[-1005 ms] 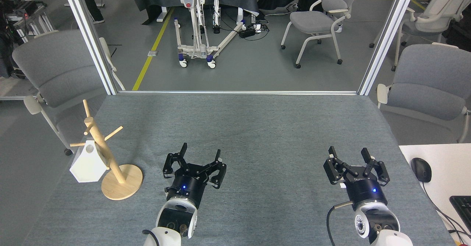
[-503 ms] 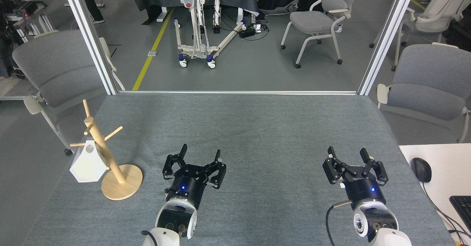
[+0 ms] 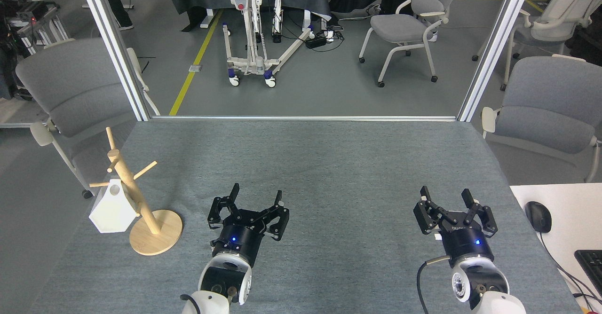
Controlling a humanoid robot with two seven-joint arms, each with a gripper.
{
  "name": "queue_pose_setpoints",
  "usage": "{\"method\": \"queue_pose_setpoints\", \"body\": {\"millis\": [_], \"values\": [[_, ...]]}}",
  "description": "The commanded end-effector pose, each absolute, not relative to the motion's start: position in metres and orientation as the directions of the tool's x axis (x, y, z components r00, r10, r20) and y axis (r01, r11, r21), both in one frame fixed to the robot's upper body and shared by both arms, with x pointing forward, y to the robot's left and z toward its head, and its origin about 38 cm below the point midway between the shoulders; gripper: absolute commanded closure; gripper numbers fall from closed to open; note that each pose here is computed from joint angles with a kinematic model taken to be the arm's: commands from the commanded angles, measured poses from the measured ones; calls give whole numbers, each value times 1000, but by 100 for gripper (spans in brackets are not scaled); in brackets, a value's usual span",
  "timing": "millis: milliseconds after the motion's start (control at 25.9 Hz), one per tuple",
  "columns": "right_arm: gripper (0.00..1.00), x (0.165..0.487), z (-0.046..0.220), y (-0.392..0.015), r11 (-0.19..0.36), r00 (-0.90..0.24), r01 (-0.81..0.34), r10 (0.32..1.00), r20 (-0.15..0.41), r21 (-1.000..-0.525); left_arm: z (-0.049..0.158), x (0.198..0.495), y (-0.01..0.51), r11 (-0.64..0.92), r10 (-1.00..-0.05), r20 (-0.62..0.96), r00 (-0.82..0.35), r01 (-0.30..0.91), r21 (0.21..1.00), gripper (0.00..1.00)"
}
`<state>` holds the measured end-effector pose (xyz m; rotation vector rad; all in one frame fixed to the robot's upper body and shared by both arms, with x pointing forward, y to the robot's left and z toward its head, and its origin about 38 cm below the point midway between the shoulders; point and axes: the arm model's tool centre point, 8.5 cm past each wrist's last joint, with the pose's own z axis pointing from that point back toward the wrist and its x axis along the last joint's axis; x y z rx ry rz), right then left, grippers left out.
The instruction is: Hang cup on storage rack
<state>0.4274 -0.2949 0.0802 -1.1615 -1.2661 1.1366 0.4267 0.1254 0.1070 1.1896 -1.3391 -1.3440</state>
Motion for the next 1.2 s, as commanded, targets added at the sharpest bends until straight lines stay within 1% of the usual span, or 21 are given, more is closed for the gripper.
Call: {"method": "queue_pose_setpoints", "body": {"millis": [0, 155, 271, 425, 541, 657, 735, 889, 1044, 1160], "values": [[0, 427, 79, -296, 85, 16, 21, 996, 85, -996, 109, 427, 125, -39, -986, -47, -163, -51, 998, 2], [0, 427, 79, -297, 85, 23, 20, 996, 85, -996, 108, 427, 126, -39, -986, -47, -160, -48, 998, 2], [0, 426, 78, -298, 83, 26, 18, 996, 84, -996, 102, 427, 127, -40, -986, -44, -160, -29, 999, 2], [0, 424, 76, -298, 85, 28, 14, 996, 85, -996, 99, 427, 128, 11, -986, 10, -166, -9, 1000, 2], [0, 419, 69, -295, 95, 29, 0, 995, 95, -995, 99, 427, 127, 19, -986, 19, -166, -2, 1000, 2], [0, 417, 67, -293, 99, 29, -2, 995, 98, -995, 98, 427, 128, 19, -986, 19, -165, -1, 1000, 2], [0, 414, 65, -285, 114, 24, 0, 993, 114, -993, 98, 427, 128, 20, -986, 19, -163, -2, 1000, 2], [0, 409, 69, -285, 112, 15, 11, 994, 112, -994, 95, 427, 127, 15, -987, 15, -163, 3, 1000, 2], [0, 409, 69, -282, 128, 12, 16, 992, 128, -992, 93, 427, 128, 13, -987, 14, -161, 7, 1000, 2], [0, 408, 68, -282, 128, 11, 16, 992, 128, -992, 93, 427, 128, 13, -987, 14, -161, 6, 1000, 2]]}}
